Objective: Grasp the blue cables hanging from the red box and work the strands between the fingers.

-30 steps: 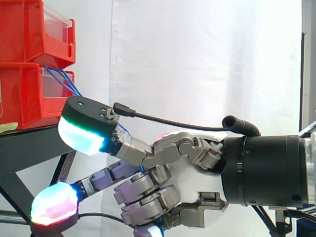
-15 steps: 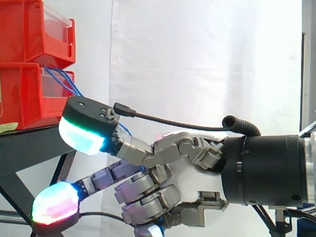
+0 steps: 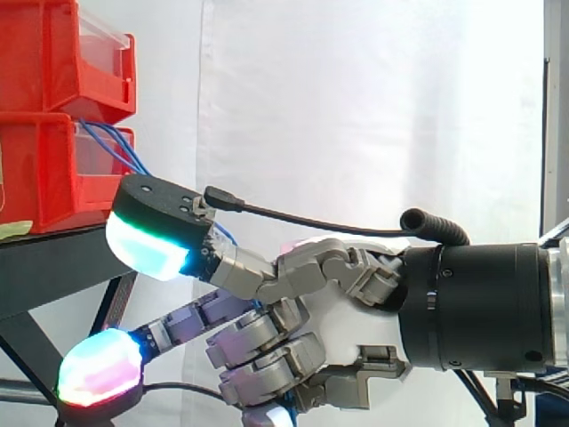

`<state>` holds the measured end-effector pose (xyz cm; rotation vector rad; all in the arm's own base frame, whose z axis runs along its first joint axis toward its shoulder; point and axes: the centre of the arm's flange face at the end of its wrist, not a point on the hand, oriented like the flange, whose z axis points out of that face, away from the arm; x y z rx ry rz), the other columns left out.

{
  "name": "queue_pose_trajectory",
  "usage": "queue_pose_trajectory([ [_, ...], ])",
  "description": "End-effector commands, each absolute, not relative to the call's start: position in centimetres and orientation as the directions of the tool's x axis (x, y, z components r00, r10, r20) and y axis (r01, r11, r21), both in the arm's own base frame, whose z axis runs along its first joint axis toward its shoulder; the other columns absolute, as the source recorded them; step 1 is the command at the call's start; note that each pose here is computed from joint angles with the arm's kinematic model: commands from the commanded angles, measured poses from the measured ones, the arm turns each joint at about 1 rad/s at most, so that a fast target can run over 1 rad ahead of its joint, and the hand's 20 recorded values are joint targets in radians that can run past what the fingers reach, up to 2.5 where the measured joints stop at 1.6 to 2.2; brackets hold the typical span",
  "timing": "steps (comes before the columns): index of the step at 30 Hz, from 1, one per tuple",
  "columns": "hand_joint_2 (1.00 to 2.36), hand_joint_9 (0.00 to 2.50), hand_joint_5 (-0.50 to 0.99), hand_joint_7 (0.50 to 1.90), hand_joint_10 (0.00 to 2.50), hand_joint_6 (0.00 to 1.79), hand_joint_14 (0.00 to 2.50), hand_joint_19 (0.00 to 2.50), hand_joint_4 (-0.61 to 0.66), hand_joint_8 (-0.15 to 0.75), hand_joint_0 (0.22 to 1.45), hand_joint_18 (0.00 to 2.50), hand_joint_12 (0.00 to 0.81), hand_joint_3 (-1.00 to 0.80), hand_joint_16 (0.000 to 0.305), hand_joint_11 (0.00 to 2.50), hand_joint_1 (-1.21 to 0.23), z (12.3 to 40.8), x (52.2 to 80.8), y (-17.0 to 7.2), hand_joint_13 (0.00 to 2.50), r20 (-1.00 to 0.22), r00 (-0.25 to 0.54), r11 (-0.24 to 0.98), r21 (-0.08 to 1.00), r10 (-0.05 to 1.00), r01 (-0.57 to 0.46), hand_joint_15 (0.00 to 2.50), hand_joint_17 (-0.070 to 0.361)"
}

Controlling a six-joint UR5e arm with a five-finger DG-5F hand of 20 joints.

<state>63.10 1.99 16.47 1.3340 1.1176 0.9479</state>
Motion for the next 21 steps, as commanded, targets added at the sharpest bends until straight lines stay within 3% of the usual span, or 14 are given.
queue_pose_trajectory([
  [1,1.00,1.56,0.21,1.20,2.50,0.01,2.50,0.78,0.37,0.507,0.78,2.33,0.664,-0.99,0.221,2.50,-0.57,16.45,63.08,1.99,1.89,-0.067,0.235,0.046,0.995,0.970,0.093,1.73,0.166],
  [21,1.00,1.57,0.21,1.21,2.50,0.01,2.50,0.76,0.37,0.506,0.78,2.33,0.655,-0.98,0.219,2.50,-0.57,16.45,63.08,1.99,1.89,-0.067,0.235,0.046,0.995,0.970,0.093,1.72,0.164],
])
